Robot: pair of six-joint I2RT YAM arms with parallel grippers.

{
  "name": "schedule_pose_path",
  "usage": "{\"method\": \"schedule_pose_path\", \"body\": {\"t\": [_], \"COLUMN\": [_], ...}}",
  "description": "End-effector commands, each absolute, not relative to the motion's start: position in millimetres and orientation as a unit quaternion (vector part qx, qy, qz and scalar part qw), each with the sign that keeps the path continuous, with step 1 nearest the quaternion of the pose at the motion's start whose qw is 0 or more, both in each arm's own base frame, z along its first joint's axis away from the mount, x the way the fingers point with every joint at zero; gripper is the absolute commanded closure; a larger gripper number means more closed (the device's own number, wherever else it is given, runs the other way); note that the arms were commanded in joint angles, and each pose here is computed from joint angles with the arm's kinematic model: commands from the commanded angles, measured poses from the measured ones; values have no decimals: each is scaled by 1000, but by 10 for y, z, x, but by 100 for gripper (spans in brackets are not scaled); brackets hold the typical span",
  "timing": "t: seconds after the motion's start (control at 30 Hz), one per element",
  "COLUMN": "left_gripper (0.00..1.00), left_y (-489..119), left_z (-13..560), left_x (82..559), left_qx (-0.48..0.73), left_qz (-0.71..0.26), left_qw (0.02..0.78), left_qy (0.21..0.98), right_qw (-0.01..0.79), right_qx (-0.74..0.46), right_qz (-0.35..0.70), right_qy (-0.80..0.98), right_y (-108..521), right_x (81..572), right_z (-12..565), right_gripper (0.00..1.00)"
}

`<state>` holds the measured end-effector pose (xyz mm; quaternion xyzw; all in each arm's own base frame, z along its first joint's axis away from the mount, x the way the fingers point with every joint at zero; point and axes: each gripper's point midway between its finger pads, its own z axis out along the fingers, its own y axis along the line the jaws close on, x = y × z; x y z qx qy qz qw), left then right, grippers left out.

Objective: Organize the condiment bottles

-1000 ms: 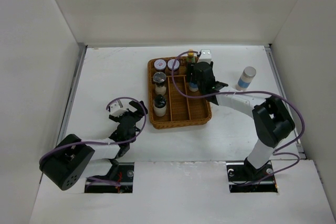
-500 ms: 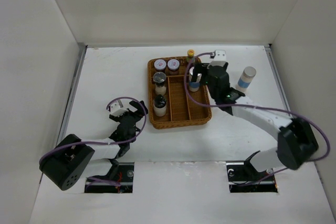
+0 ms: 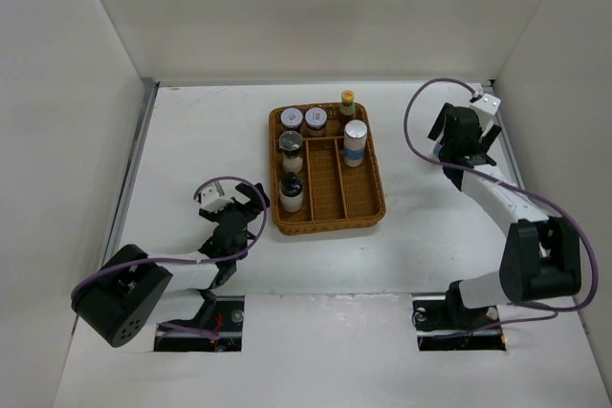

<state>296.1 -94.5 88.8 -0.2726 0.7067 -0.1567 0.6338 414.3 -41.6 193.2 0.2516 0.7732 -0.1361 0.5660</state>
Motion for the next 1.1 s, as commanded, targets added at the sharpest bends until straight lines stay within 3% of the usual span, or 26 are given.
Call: {"method": "schedule_pose_path", "body": {"t": [0.0,0.33,0.5,0.57,0.73,1.07], "left_gripper": [0,0,0,0,0,0], "left_y": [-1039,-1092,-1078,-1065,-1113,-1131], "left_z": [1099,1077,1063,1050,1037,1066], "left_x": [3042,3063,3068,3071,3085,3072], "left_qx": [-282,-275,-276,-277,-271,-270], "left_qz": [-189,-193,-190,-187,-191,-197], "left_qw": [646,641,641,641,637,638], "left_qy": [683,690,691,691,696,693], "right_qw": [562,593,593,607,668,668], "right_qx": [256,250,248,258,244,102], "right_qz": [-122,-89,-82,-85,-50,122], "right_qy": [777,760,762,747,702,727], "right_y": [-485,-509,-496,-526,-82,1413], "right_x": [4286,4753,4849,4710,4187,3399], "right_z": [1973,1854,1782,1923,2581,2821], "right_gripper": [0,4,39,48,49,49]}}
